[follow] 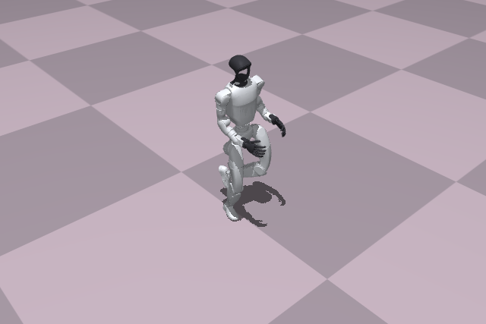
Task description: Walk run
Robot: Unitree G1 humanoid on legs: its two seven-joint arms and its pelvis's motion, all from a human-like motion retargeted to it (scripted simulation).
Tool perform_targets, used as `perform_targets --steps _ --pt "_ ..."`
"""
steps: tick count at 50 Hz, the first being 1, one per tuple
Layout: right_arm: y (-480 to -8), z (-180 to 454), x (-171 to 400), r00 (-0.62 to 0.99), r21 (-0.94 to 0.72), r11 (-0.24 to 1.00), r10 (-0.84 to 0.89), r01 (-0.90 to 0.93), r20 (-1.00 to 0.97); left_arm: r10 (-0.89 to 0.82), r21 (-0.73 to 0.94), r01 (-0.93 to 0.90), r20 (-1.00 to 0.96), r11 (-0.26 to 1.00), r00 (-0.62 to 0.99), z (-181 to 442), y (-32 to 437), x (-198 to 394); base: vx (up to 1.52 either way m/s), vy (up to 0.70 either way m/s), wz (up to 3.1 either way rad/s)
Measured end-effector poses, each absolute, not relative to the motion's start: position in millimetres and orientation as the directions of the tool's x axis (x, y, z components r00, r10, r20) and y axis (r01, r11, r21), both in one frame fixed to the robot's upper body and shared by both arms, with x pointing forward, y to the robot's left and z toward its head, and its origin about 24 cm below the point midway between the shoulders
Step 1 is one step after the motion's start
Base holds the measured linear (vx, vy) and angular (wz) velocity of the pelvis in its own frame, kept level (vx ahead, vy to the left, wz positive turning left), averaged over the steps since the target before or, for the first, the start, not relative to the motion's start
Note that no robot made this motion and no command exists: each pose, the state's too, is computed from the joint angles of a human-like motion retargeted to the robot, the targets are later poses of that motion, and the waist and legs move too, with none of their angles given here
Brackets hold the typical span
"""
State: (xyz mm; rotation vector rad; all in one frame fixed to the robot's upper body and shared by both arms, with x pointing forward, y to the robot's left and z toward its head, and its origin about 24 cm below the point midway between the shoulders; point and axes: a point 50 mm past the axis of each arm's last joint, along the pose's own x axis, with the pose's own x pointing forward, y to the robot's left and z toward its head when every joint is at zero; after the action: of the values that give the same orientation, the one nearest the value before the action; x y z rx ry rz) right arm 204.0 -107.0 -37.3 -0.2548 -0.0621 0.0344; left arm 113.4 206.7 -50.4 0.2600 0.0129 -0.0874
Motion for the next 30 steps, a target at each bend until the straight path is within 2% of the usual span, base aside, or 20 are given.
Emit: perform_targets --steps 2,3,5,6,10,12,15,17,19,22,25,28,30 --pt "-88 1 229 0.959 -0.223 0.961 0.208 -0.164 0.191 -0.105 0.297 0.141 -0.134 0.944 0.985 -59 218 95 1.87 -0.19 -0.55" --pt "-78 20 235 0.91 -0.292 0.928 0.313 -0.232 0.271 -0.112 0.322 0.168 -0.185 0.932 0.976 -60 227 85 2.38 -0.27 -0.81" --pt "-68 33 238 0.846 -0.484 0.827 0.456 -0.287 0.278 -0.1 0.379 0.188 -0.242 0.906 0.965 -55 244 69 2.72 -0.38 -1.3" --pt "-66 35 239 0.843 -0.523 0.811 0.457 -0.264 0.284 -0.067 0.406 0.159 -0.231 0.9 0.97 -49 252 66 1.77 -0.44 -1.71" --pt "-87 12 234 0.915 -0.503 0.863 0.242 -0.051 0.323 -0.092 0.502 0.123 -0.087 0.856 0.992 -25 256 100 2.32 -0.14 -0.42" --pt "-107 -23 215 0.956 -0.567 0.822 0.206 -0.053 0.208 -0.138 0.523 0.128 -0.021 0.842 0.99 -14 258 130 2.88 -0.08 1.32" --pt "-148 -84 163 0.994 -0.738 0.666 0.086 -0.106 -0.066 -0.298 0.543 0.196 0.106 0.817 0.949 11 238 188 3.34 -0.34 1.31" --pt "-165 -114 103 0.958 -0.734 0.636 0.032 -0.24 -0.286 -0.404 0.543 0.277 0.129 0.793 0.906 22 227 205 3.09 -0.27 0.7" --pt "-192 -116 71 0.929 -0.682 0.676 0.011 -0.28 -0.37 -0.488 0.516 0.341 0.178 0.785 0.854 39 211 220 3.29 -0.33 0.77" --pt "-241 -101 53 0.935 -0.708 0.686 -0.116 -0.169 -0.336 -0.552 0.533 0.357 0.266 0.767 0.79 67 196 222 2.73 -0.33 0.92" --pt "-272 -75 58 0.969 -0.767 0.641 -0.198 0.015 -0.147 -0.58 0.502 0.397 0.284 0.768 0.763 74 181 215 2.54 -0.62 1.41" --pt "-268 -58 105 0.987 -0.81 0.569 -0.15 0.14 0.066 -0.527 0.482 0.381 0.211 0.789 0.823 68 193 207 2.23 -0.56 -0.31" --pt "-241 -54 138 0.983 -0.753 0.633 -0.087 0.178 0.16 -0.465 0.436 0.37 0.132 0.82 0.875 45 200 199 2.9 -0.65 -1.47"
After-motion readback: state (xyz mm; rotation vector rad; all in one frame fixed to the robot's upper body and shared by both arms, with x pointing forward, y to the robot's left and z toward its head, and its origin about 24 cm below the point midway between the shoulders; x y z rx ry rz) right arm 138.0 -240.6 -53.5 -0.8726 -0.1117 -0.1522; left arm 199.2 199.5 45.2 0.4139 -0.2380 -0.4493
